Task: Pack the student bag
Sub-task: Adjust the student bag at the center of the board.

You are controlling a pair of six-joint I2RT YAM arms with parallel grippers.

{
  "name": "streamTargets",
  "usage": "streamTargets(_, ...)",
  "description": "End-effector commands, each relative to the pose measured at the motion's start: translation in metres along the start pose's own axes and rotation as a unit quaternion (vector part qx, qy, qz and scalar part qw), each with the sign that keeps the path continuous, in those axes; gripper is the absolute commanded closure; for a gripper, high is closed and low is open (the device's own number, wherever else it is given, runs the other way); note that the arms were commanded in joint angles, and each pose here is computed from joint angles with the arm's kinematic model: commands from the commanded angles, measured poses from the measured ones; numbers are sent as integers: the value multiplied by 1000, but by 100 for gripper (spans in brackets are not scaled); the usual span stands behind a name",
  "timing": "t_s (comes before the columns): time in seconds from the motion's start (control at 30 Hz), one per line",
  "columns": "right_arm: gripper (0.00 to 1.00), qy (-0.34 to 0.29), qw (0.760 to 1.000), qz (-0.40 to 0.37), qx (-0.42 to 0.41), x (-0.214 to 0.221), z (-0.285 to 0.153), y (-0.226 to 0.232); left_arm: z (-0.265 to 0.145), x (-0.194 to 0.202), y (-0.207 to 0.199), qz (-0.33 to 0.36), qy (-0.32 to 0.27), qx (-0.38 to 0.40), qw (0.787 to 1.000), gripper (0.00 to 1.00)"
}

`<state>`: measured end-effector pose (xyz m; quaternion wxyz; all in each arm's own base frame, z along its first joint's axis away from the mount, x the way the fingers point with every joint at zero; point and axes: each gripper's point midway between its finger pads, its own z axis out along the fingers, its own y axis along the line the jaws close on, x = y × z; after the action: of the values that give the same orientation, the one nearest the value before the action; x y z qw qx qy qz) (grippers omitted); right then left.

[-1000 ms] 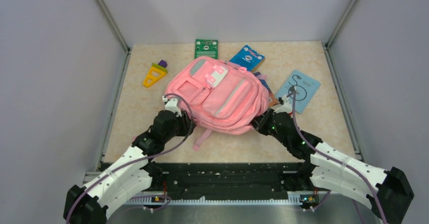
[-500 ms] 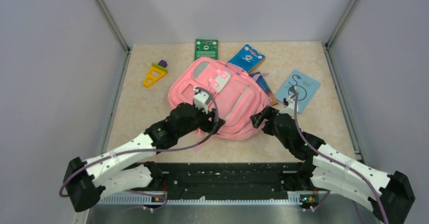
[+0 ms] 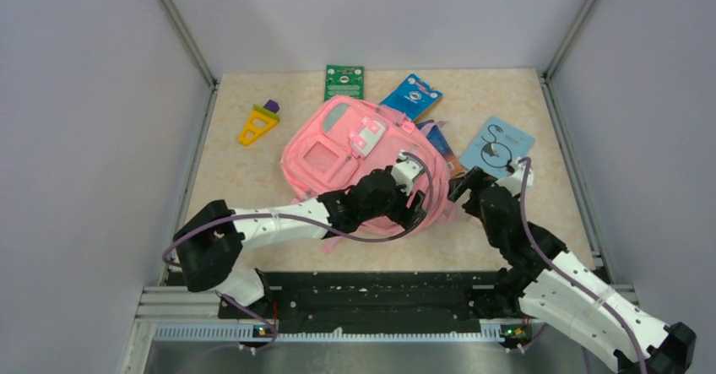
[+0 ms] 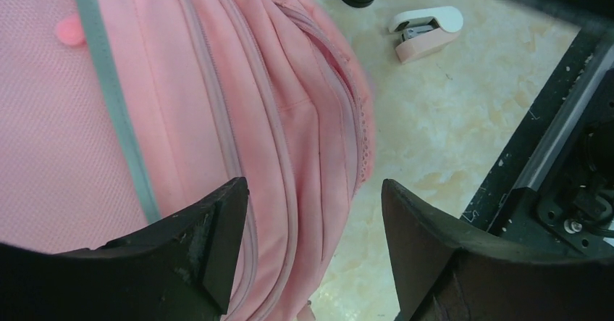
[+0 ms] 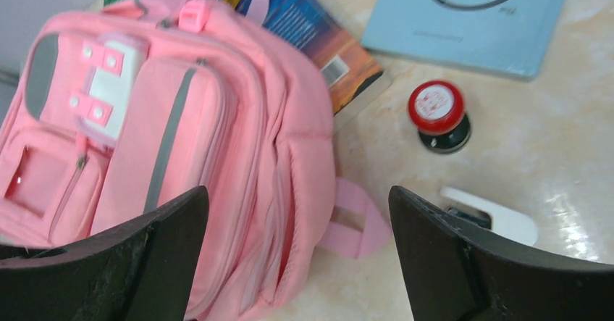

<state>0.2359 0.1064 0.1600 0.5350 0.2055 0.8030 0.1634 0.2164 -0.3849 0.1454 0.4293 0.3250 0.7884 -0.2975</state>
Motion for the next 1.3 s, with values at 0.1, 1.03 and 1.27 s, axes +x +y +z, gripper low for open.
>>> streamTargets(0.1,9,-41,999,6,23,-43,-5,-15,32,-9,-11,32,-23,-11,999,36)
streamTargets(1.03,3,14,999,-24,-18,-17,3,-2,-18,-29,4,10,-56,-92,994,100)
streamTargets(1.27,1,33,997,-27,-66,-26,-8,24,-81,-83,14,-10,-138,-119,983,100)
